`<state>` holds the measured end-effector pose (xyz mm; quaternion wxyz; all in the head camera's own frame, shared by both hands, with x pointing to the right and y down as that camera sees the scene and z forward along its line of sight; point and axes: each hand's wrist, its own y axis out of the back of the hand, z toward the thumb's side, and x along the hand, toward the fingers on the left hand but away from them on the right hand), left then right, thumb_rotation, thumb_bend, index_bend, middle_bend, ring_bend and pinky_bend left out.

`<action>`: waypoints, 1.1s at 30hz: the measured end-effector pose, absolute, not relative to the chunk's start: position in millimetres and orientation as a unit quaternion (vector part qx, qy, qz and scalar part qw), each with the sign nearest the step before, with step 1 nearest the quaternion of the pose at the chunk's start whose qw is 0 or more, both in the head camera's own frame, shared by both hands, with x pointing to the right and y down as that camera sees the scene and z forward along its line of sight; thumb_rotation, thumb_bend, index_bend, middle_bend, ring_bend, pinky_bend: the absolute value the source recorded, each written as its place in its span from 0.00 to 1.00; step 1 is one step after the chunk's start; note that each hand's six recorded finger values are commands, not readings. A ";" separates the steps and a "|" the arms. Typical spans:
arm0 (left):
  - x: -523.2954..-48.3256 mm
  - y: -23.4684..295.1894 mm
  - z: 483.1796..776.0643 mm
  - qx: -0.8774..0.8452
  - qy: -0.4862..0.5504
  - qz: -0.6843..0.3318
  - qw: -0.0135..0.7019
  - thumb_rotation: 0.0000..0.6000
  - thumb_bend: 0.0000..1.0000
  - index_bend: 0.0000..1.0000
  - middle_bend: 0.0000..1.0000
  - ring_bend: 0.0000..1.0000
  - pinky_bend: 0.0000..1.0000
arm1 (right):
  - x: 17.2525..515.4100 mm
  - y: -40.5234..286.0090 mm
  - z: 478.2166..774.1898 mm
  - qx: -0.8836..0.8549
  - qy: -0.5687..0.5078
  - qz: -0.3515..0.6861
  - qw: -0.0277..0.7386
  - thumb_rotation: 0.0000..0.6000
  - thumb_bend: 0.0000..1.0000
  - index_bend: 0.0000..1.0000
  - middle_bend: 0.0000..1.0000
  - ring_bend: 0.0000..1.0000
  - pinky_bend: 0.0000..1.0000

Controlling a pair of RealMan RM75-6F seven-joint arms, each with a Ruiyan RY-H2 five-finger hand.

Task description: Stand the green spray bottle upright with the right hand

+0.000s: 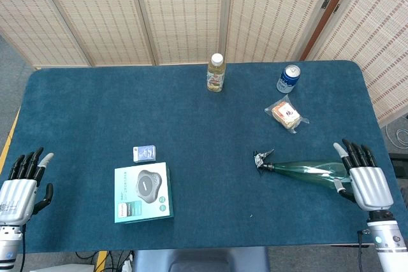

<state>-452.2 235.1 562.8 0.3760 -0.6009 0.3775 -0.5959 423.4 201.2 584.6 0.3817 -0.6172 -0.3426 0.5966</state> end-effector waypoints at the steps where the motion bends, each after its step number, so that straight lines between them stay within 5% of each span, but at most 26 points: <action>1: -451.9 234.8 562.0 -0.601 0.378 -0.595 0.376 1.00 0.55 0.09 0.00 0.00 0.00 | 421.9 199.4 584.9 -0.617 -0.341 0.597 0.383 1.00 0.30 0.00 0.00 0.00 0.03; 19: -452.9 224.2 549.4 -0.612 0.404 -0.570 0.372 1.00 0.59 0.09 0.00 0.00 0.00 | 386.1 169.9 600.3 -0.614 -0.269 0.645 0.367 1.00 0.30 0.00 0.00 0.00 0.03; 33: -460.3 226.3 538.1 -0.613 0.429 -0.551 0.370 1.00 0.59 0.09 0.00 0.00 0.00 | 334.2 164.9 643.4 -0.619 -0.187 0.667 0.370 1.00 0.30 0.00 0.08 0.00 0.03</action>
